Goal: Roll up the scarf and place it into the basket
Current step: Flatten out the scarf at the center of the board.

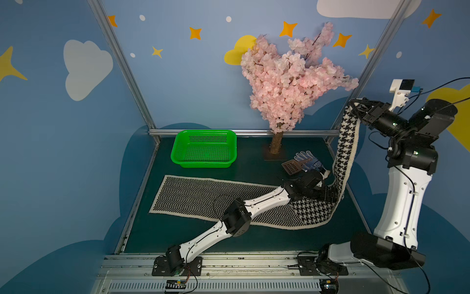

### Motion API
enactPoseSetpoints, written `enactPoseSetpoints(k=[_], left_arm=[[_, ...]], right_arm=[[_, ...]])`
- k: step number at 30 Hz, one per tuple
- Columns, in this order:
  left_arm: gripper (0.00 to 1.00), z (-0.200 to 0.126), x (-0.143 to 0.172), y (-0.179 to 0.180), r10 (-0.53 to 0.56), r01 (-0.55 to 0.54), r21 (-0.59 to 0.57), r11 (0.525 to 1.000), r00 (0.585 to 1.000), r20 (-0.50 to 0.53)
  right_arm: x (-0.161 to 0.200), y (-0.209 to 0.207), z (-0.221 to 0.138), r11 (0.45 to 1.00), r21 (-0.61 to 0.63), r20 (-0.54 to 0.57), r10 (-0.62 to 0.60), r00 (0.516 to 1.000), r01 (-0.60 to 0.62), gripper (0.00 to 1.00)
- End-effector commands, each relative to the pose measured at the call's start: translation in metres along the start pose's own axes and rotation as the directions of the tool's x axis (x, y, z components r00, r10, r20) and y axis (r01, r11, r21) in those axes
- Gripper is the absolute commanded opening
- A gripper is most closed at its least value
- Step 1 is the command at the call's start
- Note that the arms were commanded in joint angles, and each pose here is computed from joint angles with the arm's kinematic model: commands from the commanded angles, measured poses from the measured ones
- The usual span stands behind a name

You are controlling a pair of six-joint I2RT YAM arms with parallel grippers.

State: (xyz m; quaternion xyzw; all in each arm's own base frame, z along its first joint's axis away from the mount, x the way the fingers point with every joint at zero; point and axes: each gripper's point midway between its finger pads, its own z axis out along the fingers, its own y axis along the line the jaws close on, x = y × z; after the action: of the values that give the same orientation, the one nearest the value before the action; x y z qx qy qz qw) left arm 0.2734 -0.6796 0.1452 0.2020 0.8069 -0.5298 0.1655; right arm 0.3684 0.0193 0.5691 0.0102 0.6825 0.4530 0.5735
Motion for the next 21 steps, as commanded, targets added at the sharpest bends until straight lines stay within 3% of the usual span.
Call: enactPoseSetpoints(k=[1,5,8,13,18,21], left_arm=[[1.0,-0.027,-0.018,-0.013,0.043,-0.043,0.001,0.999,0.999,0.029],[1.0,-0.045,-0.021,0.017,-0.013,0.012,-0.056,0.998,1.0,-0.005],[1.0,-0.052,0.001,0.024,0.041,-0.051,-0.093,0.994,0.993,-0.111],[1.0,-0.05,0.061,0.009,0.186,-0.223,-0.105,0.969,0.941,-0.282],[1.0,-0.045,0.095,-0.015,0.203,-0.219,-0.007,0.976,0.915,-0.349],[1.0,-0.038,0.1,-0.038,0.242,-0.237,0.056,0.97,0.913,-0.33]], right_arm=[[-0.023,0.017,-0.002,0.998,-0.032,0.039,-0.059,0.998,0.06,0.0],[-0.031,0.02,0.003,0.996,-0.049,0.04,-0.068,0.997,0.07,0.0],[-0.026,0.025,0.011,0.991,-0.118,0.019,-0.054,0.998,0.056,0.0],[-0.006,0.038,0.025,0.987,-0.138,-0.028,-0.086,0.996,0.081,0.01],[0.005,0.04,0.031,0.985,-0.156,-0.064,-0.085,0.994,0.074,0.02],[0.015,0.043,0.036,0.981,-0.18,-0.091,-0.084,0.992,0.066,0.02]])
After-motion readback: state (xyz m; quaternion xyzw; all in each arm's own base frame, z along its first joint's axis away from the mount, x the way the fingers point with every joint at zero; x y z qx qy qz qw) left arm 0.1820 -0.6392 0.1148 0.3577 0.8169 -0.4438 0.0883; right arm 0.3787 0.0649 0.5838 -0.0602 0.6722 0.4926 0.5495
